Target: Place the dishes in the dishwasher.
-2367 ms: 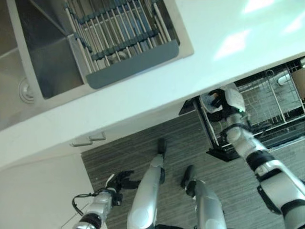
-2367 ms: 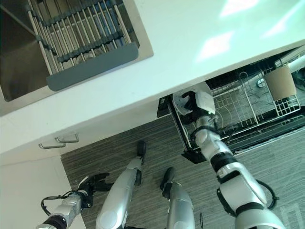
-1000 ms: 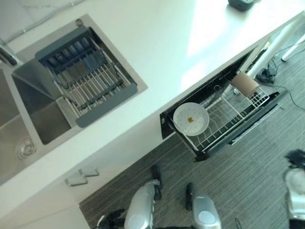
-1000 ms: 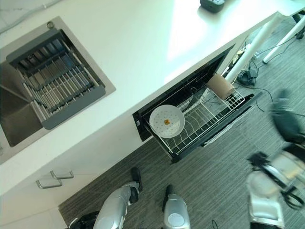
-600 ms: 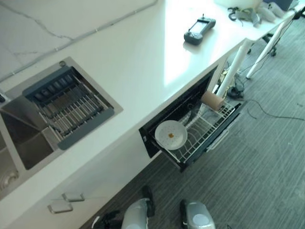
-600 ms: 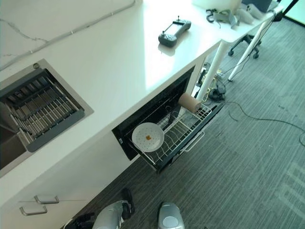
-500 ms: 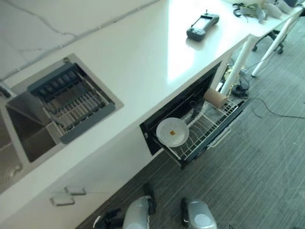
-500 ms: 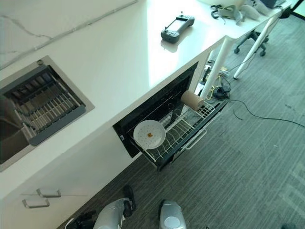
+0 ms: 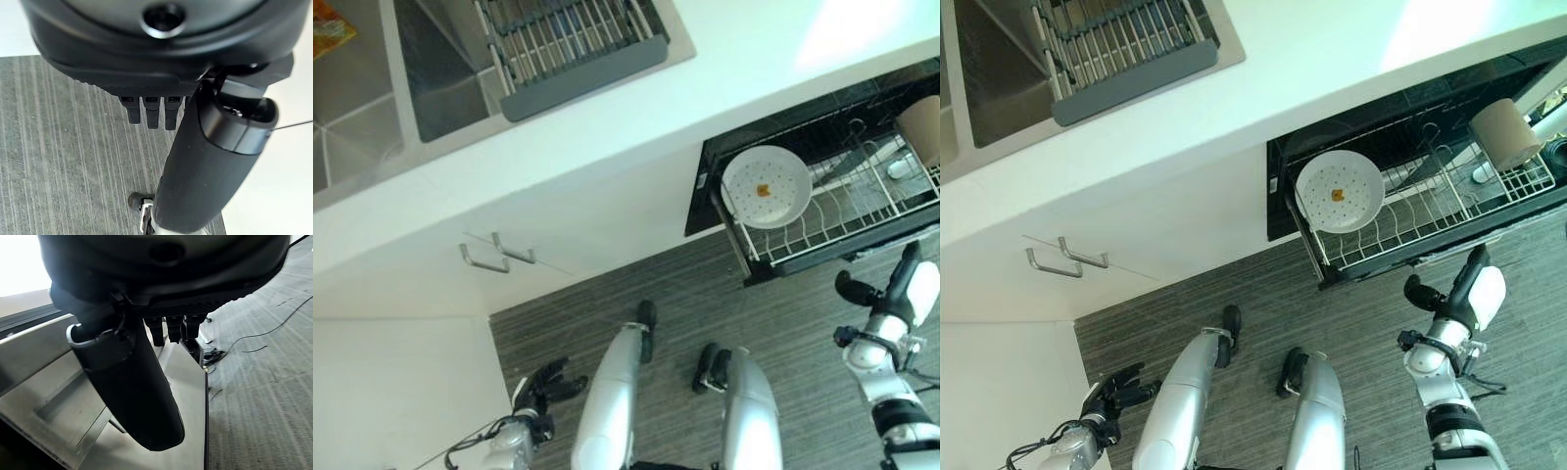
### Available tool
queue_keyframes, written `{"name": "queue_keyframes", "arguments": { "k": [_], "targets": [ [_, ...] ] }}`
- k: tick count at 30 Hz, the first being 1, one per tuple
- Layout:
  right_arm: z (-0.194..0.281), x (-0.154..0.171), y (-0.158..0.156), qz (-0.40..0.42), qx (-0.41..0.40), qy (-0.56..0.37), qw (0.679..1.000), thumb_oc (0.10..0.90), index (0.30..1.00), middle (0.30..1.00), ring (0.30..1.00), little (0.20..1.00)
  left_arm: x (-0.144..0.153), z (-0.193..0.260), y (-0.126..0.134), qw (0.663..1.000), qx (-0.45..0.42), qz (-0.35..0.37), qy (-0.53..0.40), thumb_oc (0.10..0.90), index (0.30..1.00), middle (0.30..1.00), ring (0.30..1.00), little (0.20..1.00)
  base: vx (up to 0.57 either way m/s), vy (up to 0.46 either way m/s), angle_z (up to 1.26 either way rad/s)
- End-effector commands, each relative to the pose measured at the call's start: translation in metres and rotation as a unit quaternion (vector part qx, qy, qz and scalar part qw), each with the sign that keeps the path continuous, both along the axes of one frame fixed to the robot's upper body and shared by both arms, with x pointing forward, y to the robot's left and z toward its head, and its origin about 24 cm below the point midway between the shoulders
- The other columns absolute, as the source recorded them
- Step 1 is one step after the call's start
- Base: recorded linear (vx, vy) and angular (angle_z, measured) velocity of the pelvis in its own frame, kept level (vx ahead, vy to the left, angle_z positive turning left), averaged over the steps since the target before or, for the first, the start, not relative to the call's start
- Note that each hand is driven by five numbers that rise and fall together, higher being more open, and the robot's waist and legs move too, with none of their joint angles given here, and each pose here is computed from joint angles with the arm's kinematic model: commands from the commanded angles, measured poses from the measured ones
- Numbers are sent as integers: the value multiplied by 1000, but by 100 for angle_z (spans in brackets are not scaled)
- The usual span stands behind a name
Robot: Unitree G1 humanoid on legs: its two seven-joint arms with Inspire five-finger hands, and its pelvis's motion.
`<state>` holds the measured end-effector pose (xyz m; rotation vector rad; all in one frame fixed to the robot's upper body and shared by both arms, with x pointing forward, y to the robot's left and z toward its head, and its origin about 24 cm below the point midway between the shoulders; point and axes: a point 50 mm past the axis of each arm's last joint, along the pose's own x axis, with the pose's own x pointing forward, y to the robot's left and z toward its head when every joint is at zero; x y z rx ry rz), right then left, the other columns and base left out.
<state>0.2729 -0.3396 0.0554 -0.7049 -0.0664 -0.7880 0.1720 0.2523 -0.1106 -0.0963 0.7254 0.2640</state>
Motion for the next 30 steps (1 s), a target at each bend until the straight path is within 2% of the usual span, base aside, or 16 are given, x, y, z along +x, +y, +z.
{"name": "queue_keyframes", "arguments": {
  "k": [1,8,19,22,25,30],
  "targets": [
    [84,18,-4,68,-119,-112,984,800,900,900,900,900,-13,4,19,1000,18,6,-4,800,900,900,900,900,89,100,22],
    [167,42,1,76,-159,-199,964,800,900,900,900,900,-19,1,19,1000,19,-24,5,800,900,900,900,900,70,78,13],
    [258,66,33,115,-242,-225,937,800,900,900,900,900,-1,26,28,995,47,-61,-69,800,900,900,900,900,47,58,13],
    [277,69,38,110,-251,-233,933,800,900,900,900,900,5,34,34,992,60,-70,-85,800,900,900,900,900,40,-2,24],
    [296,68,38,102,-225,-253,935,800,900,900,900,900,8,42,42,991,70,-73,-92,800,900,900,900,900,55,-50,14],
    [296,75,40,110,-209,-230,944,800,900,900,900,900,8,44,48,991,62,-72,-94,800,900,900,900,900,39,-68,19]
  ]
}}
